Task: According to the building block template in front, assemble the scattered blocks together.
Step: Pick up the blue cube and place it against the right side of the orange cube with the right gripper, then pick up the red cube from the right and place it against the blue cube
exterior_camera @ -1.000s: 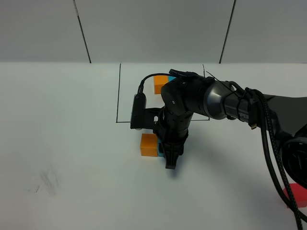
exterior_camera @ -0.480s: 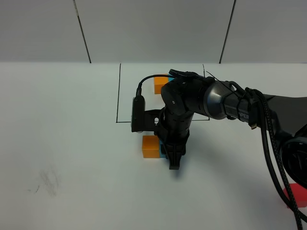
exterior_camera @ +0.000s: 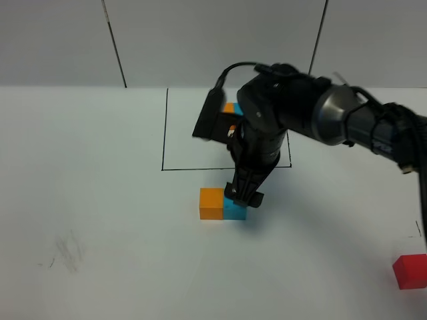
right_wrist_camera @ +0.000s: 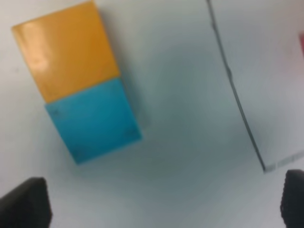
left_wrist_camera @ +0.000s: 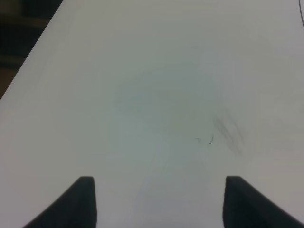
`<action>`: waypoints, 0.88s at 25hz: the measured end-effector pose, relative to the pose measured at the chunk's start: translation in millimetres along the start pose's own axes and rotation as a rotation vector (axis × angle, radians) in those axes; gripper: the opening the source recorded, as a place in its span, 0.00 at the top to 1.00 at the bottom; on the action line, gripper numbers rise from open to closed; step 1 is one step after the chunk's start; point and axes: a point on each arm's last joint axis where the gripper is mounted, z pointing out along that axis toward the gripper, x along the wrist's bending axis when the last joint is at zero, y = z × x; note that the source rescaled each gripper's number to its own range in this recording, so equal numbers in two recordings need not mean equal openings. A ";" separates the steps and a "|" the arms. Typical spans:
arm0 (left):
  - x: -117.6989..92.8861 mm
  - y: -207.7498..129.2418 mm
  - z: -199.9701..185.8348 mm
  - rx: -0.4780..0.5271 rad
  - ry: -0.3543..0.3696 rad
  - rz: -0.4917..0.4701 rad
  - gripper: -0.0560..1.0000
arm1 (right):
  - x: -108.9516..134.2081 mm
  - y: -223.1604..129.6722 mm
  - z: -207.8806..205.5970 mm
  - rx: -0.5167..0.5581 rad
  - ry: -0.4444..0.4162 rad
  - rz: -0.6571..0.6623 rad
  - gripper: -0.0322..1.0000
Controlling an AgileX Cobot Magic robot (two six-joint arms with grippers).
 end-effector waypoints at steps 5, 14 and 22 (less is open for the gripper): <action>0.0 0.0 0.0 0.000 0.000 0.000 0.68 | -22.3 -51.8 -37.1 0.080 -0.047 0.560 0.02; 0.0 0.0 0.0 0.000 0.000 0.000 0.68 | -13.7 -162.1 -82.1 0.015 -0.130 0.915 0.07; 0.0 0.0 0.0 0.000 0.000 0.000 0.68 | 11.6 -219.8 -69.7 0.000 -0.133 1.047 0.07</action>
